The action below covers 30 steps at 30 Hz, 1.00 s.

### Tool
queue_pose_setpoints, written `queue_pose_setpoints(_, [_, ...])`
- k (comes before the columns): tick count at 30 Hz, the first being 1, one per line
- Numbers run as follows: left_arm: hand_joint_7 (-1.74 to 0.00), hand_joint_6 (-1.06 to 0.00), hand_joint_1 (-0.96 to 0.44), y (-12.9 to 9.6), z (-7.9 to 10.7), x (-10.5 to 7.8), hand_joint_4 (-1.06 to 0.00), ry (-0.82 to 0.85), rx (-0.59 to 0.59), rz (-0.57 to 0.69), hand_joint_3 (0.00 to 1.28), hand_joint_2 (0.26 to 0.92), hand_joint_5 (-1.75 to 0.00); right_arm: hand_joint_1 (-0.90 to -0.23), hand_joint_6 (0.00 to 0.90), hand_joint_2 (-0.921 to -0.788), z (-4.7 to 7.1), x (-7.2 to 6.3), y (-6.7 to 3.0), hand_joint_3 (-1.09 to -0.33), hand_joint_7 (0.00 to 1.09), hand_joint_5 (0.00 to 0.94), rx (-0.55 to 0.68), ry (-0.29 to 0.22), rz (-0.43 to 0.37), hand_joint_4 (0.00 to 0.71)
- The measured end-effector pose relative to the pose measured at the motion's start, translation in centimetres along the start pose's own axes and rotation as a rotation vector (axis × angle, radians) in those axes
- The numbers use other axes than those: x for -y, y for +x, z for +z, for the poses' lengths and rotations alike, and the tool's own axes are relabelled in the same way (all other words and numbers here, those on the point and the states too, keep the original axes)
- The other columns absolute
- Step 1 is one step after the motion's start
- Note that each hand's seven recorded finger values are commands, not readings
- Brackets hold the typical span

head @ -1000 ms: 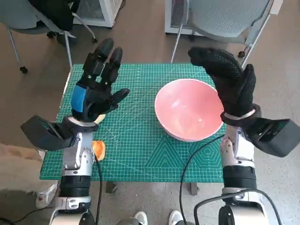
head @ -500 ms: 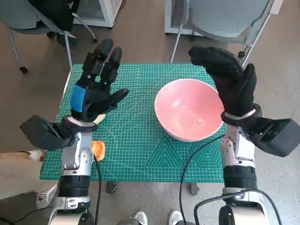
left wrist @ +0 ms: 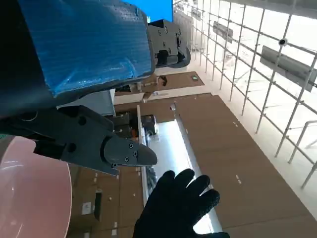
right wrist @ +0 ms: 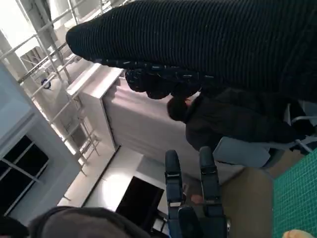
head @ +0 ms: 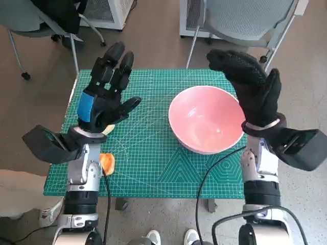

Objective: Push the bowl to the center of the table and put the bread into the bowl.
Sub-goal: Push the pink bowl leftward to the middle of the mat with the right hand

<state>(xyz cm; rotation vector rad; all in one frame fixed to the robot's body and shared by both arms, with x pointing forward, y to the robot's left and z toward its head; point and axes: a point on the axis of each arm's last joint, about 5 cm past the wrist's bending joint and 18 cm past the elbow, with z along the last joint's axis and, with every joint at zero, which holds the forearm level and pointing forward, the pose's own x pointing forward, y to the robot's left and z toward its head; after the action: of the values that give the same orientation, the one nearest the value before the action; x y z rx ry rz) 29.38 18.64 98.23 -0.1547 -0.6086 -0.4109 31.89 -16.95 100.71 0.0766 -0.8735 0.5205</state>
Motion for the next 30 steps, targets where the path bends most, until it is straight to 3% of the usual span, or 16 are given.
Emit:
queue_pose_setpoints(17, [-0.48,-0.03,-0.39,0.0,0.0,0.0,-0.1,0.006,0.008,-0.001,0.17,0.921,-0.01,-0.662,0.001,-0.921,-0.3,2.3,-1.49,-0.841,0.28,0.004,-0.057,-0.063,-0.129,0.049])
queue_pose_setpoints(30, [-0.47,-0.04,-0.39,-0.2,-0.1,0.0,-0.1,0.005,0.003,0.005,0.16,0.921,-0.01,-0.656,0.016,-0.921,-0.9,4.3,-2.73,-0.874,0.24,0.006,-0.199,-0.099,-0.252,0.041])
